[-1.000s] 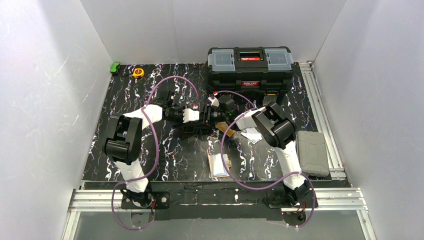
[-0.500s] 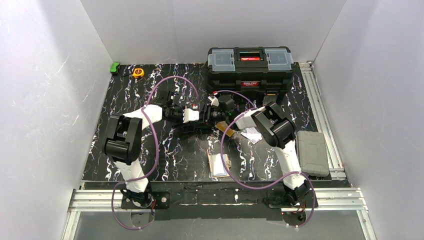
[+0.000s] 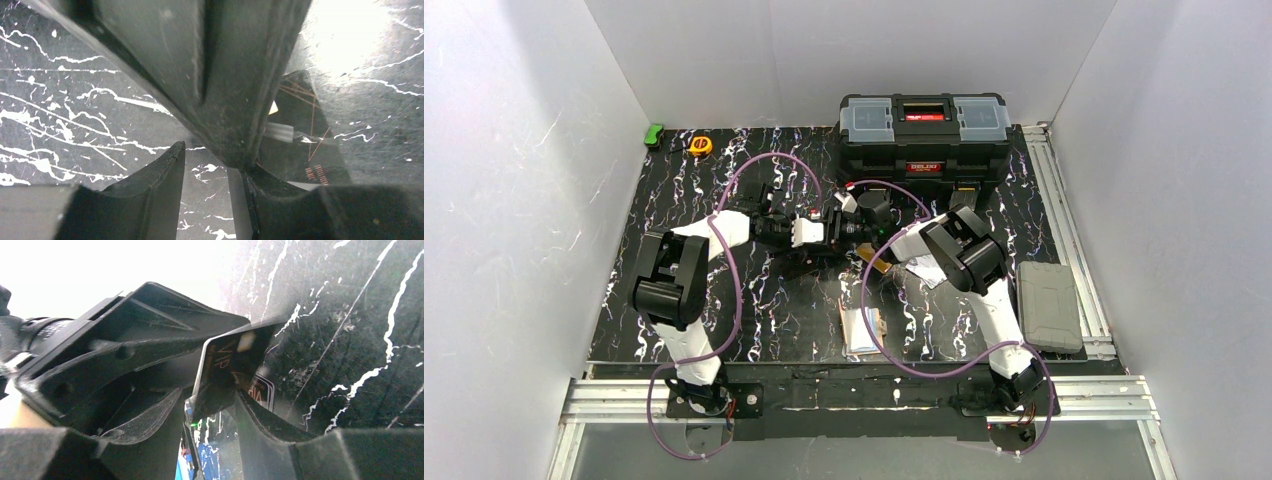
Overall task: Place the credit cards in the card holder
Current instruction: Pick up the credit card from the center of the board, then insert the credit card into the card holder.
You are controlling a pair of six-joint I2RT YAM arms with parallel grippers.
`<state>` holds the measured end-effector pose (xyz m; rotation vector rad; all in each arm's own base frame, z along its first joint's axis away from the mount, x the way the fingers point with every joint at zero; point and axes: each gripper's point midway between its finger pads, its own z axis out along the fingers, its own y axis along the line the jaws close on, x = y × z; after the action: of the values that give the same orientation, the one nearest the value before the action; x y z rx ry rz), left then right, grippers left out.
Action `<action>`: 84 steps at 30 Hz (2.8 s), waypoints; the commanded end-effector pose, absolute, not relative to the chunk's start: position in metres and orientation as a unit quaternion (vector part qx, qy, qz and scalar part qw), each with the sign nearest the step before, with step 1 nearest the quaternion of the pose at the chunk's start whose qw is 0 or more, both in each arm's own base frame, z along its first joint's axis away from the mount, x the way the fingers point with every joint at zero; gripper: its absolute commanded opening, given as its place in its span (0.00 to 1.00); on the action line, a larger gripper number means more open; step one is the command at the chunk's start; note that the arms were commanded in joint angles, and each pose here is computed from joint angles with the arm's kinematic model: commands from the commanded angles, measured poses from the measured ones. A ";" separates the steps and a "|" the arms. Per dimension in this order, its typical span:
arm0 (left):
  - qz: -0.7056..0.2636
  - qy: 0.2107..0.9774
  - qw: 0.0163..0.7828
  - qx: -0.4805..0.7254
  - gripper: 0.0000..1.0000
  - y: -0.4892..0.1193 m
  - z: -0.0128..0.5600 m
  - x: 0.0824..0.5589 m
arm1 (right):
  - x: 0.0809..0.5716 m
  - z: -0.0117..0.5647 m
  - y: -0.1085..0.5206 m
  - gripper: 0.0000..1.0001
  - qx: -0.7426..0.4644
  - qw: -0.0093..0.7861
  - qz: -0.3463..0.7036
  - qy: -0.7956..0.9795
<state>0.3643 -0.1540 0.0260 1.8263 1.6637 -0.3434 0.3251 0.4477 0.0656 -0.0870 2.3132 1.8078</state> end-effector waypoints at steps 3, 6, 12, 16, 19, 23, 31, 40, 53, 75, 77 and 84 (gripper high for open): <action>-0.189 0.649 0.267 0.687 0.35 -0.157 0.007 0.323 | 0.329 0.055 0.452 0.49 -0.025 0.102 0.595 0.797; -0.189 0.649 0.266 0.687 0.34 -0.157 0.007 0.323 | 0.330 0.054 0.452 0.45 -0.023 0.102 0.588 0.802; -0.188 0.651 0.263 0.687 0.33 -0.156 0.008 0.322 | 0.329 0.048 0.443 0.30 -0.020 0.111 0.557 0.823; -0.183 0.655 0.264 0.684 0.33 -0.155 0.010 0.324 | 0.328 0.047 0.440 0.13 -0.026 0.111 0.544 0.831; -0.173 0.657 0.272 0.681 0.33 -0.154 0.019 0.332 | 0.328 0.053 0.437 0.06 -0.036 0.121 0.538 0.834; -0.159 0.656 0.294 0.677 0.35 -0.154 0.046 0.344 | 0.329 0.074 0.433 0.05 -0.064 0.150 0.530 0.832; -0.150 0.646 0.354 0.660 0.54 -0.158 0.121 0.333 | 0.314 0.131 0.404 0.01 -0.138 0.210 0.477 0.842; -0.265 0.695 0.350 0.570 0.65 -0.196 0.170 0.237 | 0.233 0.118 0.294 0.01 -0.170 0.204 0.323 0.908; -0.387 0.861 0.189 0.269 0.66 -0.260 0.160 0.205 | 0.170 0.111 0.232 0.01 -0.141 0.211 0.253 0.934; -0.260 0.919 0.096 0.279 0.59 -0.245 0.072 0.152 | 0.137 0.102 0.253 0.01 -0.187 0.191 0.267 0.926; -0.252 0.920 0.100 0.281 0.51 -0.243 0.070 0.153 | 0.134 0.103 0.255 0.01 -0.195 0.186 0.276 0.923; -0.251 0.924 0.106 0.268 0.31 -0.237 0.071 0.149 | 0.111 0.098 0.262 0.01 -0.239 0.130 0.308 0.912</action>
<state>0.1553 -0.2450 0.0662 0.8102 2.7321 -0.7503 0.1259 0.2549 0.0976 -0.5863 2.6404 0.8028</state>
